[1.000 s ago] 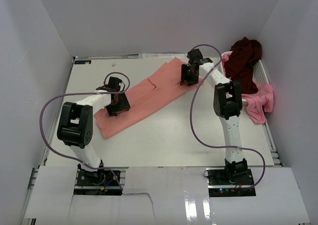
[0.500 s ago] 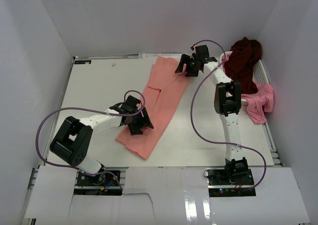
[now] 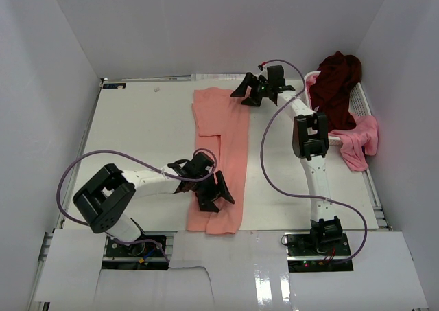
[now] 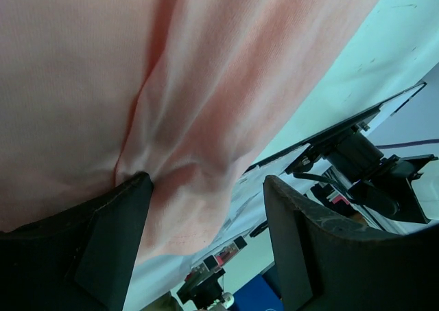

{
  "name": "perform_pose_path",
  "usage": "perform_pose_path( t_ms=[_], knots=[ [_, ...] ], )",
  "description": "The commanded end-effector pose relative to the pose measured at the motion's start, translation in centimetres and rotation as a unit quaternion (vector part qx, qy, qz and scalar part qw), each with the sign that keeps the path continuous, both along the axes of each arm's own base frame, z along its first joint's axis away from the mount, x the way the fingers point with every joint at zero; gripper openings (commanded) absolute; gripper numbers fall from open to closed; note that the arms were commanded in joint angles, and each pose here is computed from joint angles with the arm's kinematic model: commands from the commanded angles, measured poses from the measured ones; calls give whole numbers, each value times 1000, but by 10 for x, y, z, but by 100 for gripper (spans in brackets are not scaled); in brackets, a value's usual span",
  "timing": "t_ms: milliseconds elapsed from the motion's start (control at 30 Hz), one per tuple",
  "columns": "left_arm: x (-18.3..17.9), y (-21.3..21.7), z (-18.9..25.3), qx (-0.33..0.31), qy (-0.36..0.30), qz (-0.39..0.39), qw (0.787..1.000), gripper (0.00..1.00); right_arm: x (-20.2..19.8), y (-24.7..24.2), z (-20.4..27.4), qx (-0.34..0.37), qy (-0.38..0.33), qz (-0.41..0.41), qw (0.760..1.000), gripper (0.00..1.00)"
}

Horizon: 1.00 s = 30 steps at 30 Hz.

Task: Fold and stack the t-shirts
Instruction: Rotate the tshirt 90 degrees

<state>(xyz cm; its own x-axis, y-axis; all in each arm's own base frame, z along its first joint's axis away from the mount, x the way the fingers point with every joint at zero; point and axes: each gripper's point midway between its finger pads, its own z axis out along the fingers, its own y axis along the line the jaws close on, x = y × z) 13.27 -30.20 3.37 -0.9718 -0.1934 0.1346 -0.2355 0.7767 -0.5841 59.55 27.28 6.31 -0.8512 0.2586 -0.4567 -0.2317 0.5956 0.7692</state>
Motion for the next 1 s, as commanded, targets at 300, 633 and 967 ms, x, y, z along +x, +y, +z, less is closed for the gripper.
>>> perform_pose_path(
  t_ms=[300,633,967],
  knots=[
    [-3,31,41,115,-8,4,993,82,16,-27,106,24,-109,-6,994,94],
    [134,74,132,44,-212,41,975,85,-80,-25,119,-12,-88,53,995,91],
    [246,51,142,-17,-338,10,941,84,-202,2,78,-31,-5,117,993,90]
  ],
)
